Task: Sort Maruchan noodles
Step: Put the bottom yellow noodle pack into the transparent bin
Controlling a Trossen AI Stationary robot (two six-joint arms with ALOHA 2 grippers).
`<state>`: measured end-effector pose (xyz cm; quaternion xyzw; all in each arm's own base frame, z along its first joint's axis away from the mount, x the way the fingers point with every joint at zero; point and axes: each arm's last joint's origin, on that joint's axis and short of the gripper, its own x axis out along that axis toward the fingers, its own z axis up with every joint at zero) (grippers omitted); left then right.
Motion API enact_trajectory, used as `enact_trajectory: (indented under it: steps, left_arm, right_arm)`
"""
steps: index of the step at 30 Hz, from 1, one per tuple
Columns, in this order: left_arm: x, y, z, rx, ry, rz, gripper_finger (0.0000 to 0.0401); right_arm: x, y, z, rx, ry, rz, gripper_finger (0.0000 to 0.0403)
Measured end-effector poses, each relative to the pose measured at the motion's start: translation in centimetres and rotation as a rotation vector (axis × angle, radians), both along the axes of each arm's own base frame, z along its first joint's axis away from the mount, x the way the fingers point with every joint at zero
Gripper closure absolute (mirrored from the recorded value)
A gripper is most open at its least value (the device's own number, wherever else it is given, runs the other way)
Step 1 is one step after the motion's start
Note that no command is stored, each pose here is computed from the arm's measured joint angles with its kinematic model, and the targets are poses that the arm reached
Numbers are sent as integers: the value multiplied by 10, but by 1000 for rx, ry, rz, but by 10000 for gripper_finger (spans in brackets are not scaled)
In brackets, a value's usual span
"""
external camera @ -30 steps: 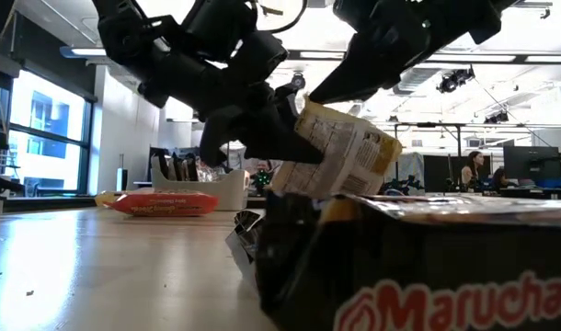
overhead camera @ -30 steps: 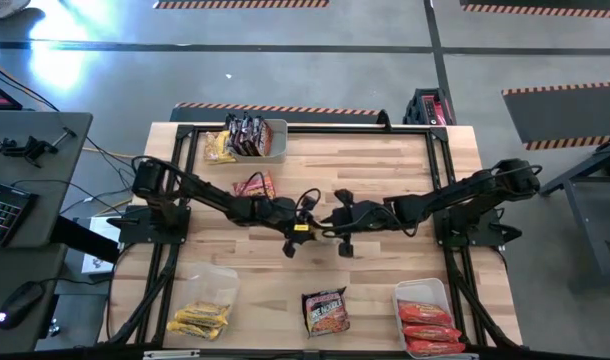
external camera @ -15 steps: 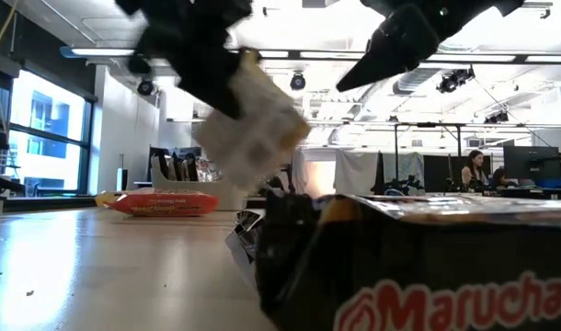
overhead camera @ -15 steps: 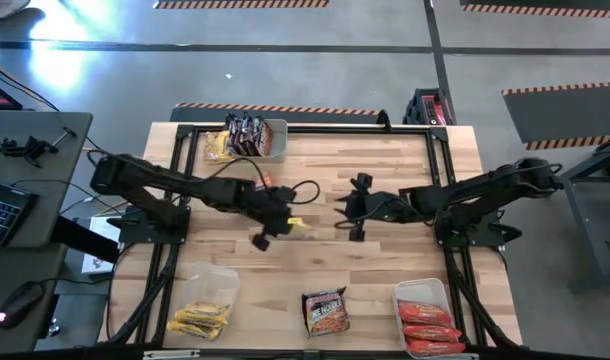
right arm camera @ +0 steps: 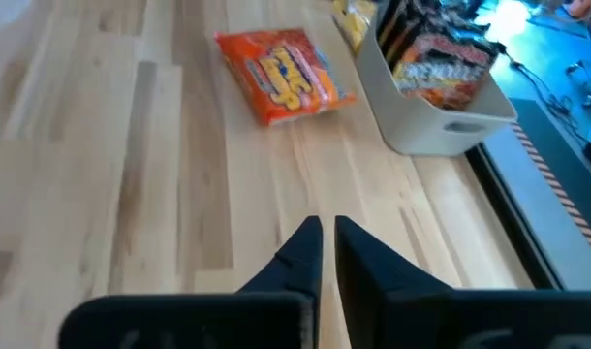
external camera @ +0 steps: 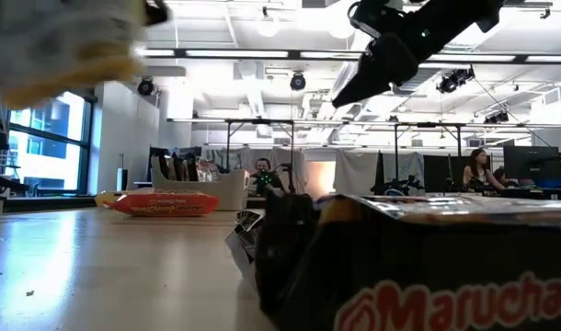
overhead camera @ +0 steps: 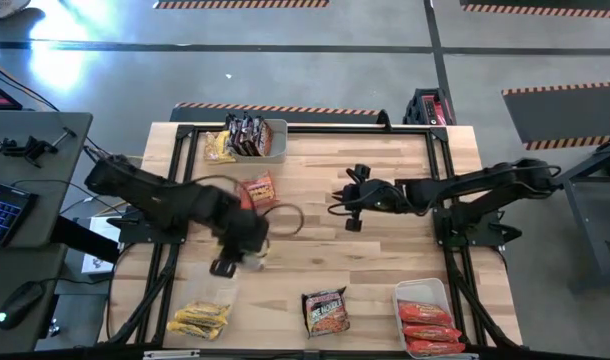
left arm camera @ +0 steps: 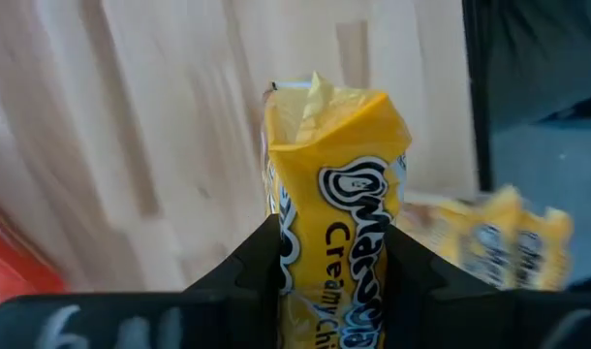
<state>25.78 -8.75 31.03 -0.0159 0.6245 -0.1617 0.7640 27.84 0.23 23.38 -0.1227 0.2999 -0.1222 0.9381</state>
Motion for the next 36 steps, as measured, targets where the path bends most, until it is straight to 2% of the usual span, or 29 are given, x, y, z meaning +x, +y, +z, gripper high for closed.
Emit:
enact_trajectory:
  steps: [8, 15, 20, 25, 30, 36]
  left_arm:
    - [-36, -58, -12, -27, 216, 151, 307]
    - [-61, -95, -25, 19, 187, 206, 307]
    - [-71, -102, -49, 43, 212, 198, 307]
    - [-77, -102, -61, 71, 224, 147, 307]
    - [-77, -103, -66, 70, 209, 98, 303]
    - [-77, -103, -66, 71, 214, 111, 269]
  right_arm:
    - [1, 0, -4, 17, 21, 35, 399]
    - [1, 0, -4, 23, 21, 44, 402]
    - [2, 1, -3, 29, 15, 52, 402]
    - [2, 1, -3, 29, 15, 52, 403]
    - [2, 1, -3, 30, 14, 52, 403]
    - [2, 1, -3, 30, 14, 52, 403]
